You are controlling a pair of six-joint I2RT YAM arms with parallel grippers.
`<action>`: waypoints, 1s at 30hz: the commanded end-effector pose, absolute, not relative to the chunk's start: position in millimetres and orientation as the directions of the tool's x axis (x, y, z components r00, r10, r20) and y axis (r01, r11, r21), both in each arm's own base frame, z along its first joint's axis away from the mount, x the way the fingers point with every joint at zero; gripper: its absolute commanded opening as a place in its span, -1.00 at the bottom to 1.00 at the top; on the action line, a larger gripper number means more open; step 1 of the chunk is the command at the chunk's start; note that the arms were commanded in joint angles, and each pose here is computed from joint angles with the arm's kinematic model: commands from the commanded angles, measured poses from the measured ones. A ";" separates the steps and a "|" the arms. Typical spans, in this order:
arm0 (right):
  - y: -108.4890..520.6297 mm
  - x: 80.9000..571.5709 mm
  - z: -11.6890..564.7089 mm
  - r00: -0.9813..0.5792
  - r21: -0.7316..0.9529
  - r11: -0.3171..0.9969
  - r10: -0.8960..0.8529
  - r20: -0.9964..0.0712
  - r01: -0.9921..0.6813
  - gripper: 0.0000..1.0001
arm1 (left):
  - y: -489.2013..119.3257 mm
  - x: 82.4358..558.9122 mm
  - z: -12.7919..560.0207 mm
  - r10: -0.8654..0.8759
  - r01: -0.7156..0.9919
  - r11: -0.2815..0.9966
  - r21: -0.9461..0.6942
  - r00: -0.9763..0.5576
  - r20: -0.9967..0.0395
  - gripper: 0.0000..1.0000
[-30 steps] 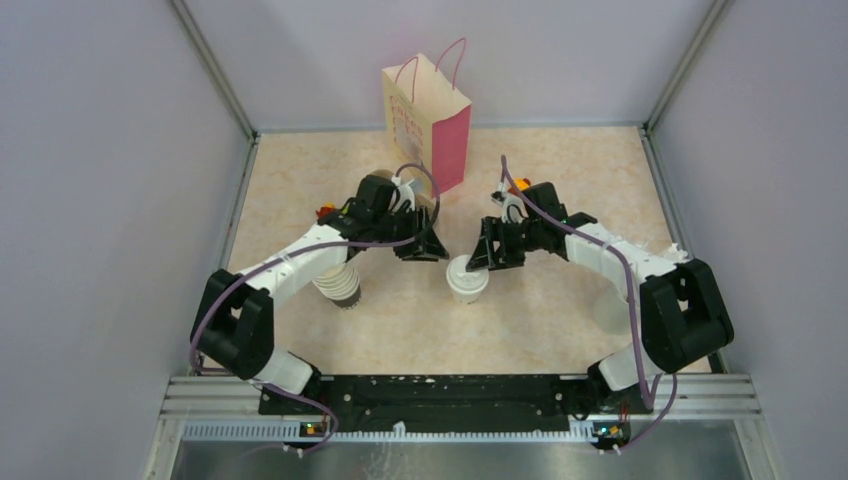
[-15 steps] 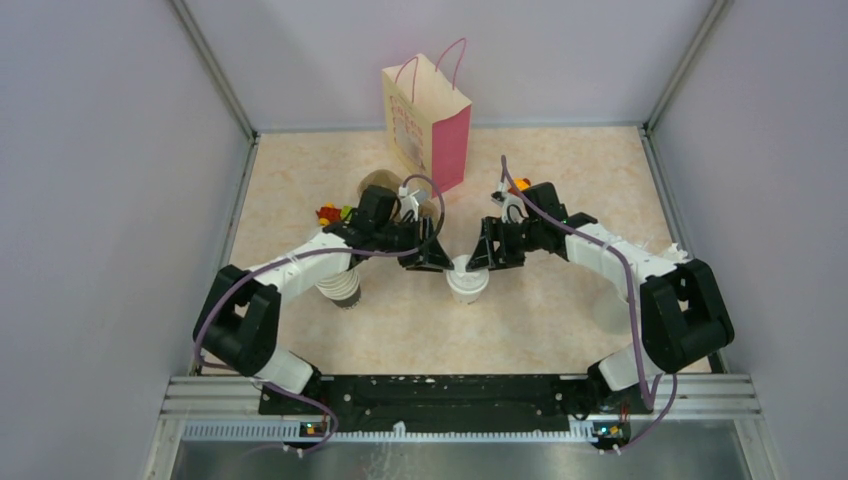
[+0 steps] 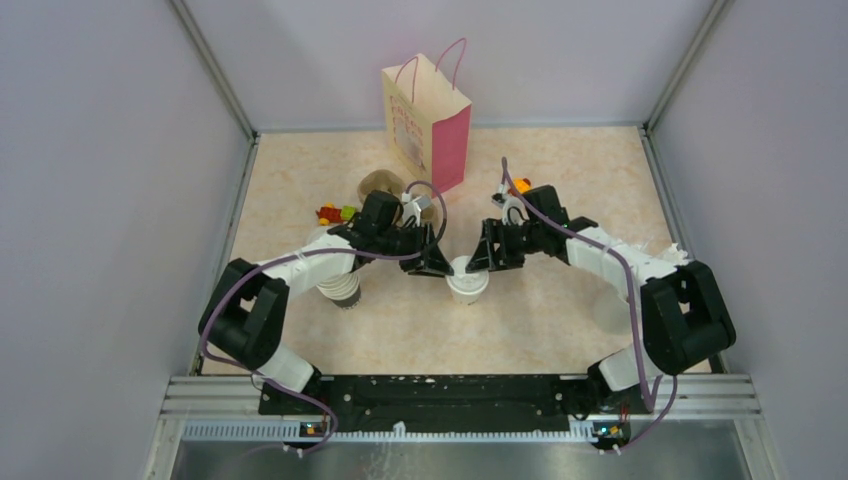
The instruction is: Pack the takeout coffee
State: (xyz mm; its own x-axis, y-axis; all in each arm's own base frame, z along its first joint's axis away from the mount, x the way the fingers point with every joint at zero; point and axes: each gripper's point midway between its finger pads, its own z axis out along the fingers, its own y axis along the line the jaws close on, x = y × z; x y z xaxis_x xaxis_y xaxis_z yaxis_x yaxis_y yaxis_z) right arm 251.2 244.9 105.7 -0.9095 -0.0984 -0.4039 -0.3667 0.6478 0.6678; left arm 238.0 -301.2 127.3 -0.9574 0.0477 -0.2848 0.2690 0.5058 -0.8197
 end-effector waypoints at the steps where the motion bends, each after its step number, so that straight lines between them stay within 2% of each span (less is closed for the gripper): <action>1: 223.4 240.9 75.0 -0.923 0.599 0.729 -0.118 -0.366 -0.331 0.27 | -293.4 238.3 106.3 0.059 0.283 0.584 -0.761 -0.950 -0.307 -0.16; 8: 217.5 234.9 61.7 -0.930 0.597 0.738 -0.113 -0.349 -0.314 0.25 | -274.5 229.3 65.8 0.059 0.197 0.711 -0.675 -0.973 -0.222 -0.25; 16: 209.9 231.6 54.6 -0.932 0.585 0.750 -0.115 -0.345 -0.309 0.24 | -263.1 226.3 39.3 0.100 0.200 0.801 -0.565 -0.974 -0.203 -0.30; 20: 210.6 237.3 61.5 -0.928 0.585 0.747 -0.110 -0.357 -0.314 0.23 | -266.9 226.1 41.6 0.096 0.199 0.787 -0.584 -0.974 -0.203 -0.29; 24: 219.1 246.0 83.1 -0.918 0.614 0.717 -0.092 -0.385 -0.330 0.24 | -289.8 236.6 73.8 0.078 0.212 0.709 -0.673 -0.971 -0.224 -0.24; 27: 224.2 254.2 102.2 -0.912 0.634 0.699 -0.066 -0.404 -0.332 0.28 | -302.9 237.4 93.1 0.058 0.201 0.647 -0.735 -0.975 -0.215 -0.16; 30: 228.9 261.3 120.8 -0.903 0.649 0.677 -0.053 -0.426 -0.345 0.34 | -305.5 237.1 99.0 0.054 0.201 0.633 -0.748 -0.975 -0.216 -0.15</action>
